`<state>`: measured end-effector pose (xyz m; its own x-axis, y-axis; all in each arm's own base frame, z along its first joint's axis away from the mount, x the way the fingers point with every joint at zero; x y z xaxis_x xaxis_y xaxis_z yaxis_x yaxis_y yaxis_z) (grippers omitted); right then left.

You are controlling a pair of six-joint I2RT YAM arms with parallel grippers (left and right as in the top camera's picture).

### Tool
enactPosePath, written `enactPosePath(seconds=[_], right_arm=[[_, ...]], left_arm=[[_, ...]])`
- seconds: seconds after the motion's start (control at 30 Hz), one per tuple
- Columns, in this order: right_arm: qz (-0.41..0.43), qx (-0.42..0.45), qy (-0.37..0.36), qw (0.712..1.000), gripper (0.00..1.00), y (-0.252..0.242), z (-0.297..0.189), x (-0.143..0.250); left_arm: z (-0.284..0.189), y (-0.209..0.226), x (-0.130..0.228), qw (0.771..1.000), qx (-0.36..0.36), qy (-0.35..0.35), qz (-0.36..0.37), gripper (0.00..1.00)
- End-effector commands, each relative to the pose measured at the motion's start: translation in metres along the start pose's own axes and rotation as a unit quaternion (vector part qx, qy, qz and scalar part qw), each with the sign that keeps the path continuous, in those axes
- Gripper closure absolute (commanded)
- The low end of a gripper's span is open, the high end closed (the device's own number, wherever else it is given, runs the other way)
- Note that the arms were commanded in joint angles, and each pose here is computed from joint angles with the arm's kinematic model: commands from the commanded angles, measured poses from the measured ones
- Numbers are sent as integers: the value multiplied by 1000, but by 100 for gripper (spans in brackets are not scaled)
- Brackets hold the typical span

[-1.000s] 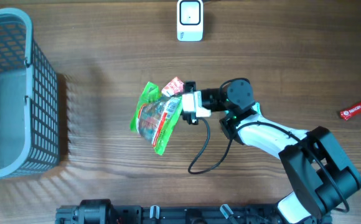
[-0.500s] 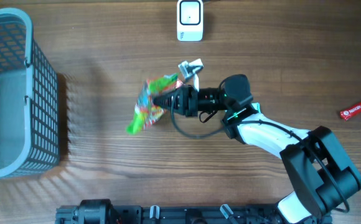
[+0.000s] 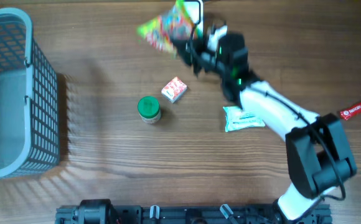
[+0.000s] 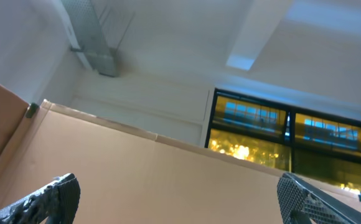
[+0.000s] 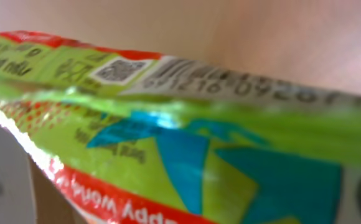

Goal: Scan the item barcode

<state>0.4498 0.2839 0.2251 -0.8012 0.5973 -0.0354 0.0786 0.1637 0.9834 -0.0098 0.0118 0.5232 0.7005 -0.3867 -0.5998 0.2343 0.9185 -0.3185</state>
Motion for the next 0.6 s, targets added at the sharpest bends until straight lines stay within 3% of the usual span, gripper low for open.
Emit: enactPosePath(seconds=[0.0,0.3,0.57], right_arm=[[0,-18,-34,999,96,31,28,-31],[41,-36,-15,998,96,-2,103,-67],[83,-6,-39,996,96,-35,105,-89]], left_arm=[[3,8,16,1000,-8,12,5,3],[8,20,28,999,-31,5,6,1],[8,20,28,999,-31,5,6,1]])
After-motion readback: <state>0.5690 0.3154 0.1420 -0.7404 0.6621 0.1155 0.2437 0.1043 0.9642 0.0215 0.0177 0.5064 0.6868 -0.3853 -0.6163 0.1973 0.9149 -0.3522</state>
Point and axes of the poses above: each gripper's point midway between its finger pads, its own z axis out along the fingers, its own y axis along the line the jaws close on, x = y × z, the point moved 2 cm from there along -z, back along the fingers, and after that the axes turned 8 degrees about -z, right-handed, at the moved point
